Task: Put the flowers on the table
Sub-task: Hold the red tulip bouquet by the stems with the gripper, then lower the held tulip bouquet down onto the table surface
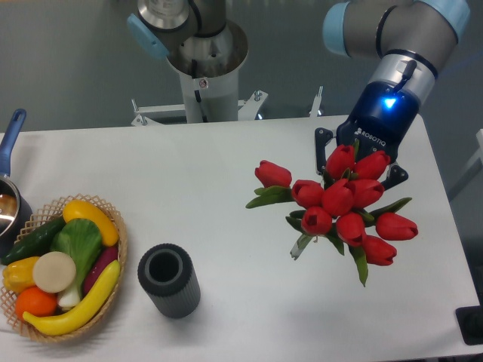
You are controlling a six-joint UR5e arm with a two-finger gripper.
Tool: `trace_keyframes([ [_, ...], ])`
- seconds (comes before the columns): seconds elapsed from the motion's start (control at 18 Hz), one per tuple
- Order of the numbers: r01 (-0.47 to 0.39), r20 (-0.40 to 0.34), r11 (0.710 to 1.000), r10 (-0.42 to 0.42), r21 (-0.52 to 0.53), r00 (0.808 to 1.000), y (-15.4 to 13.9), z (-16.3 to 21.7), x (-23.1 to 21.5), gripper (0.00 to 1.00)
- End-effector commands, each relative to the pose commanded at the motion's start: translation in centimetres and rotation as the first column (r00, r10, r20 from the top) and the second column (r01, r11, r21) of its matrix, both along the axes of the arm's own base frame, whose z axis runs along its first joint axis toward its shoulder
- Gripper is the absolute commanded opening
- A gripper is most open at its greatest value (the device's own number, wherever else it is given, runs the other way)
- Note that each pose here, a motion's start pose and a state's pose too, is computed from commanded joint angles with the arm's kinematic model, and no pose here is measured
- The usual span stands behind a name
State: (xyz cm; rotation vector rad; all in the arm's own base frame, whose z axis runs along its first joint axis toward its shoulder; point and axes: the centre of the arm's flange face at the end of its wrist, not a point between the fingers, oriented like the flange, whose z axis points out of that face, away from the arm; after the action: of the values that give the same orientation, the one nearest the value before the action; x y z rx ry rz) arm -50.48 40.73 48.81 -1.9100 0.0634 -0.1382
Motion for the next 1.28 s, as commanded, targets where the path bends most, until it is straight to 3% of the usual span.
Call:
trace_keyframes([
  [0.72, -0.014, -0.007, 1.0, 0.014, -0.012, 1.0, -1.0, 0.2, 1.0, 0.25],
  [1.11, -0.128, -0.1, 0.967, 0.108, -0.219, 0.989, -1.9, -1.3, 1.7, 0.25],
  [1.28, -0.169, -0.17, 0.936, 0.12, -0.309, 0.978, -2.7, -2.3, 2.3, 0.25],
])
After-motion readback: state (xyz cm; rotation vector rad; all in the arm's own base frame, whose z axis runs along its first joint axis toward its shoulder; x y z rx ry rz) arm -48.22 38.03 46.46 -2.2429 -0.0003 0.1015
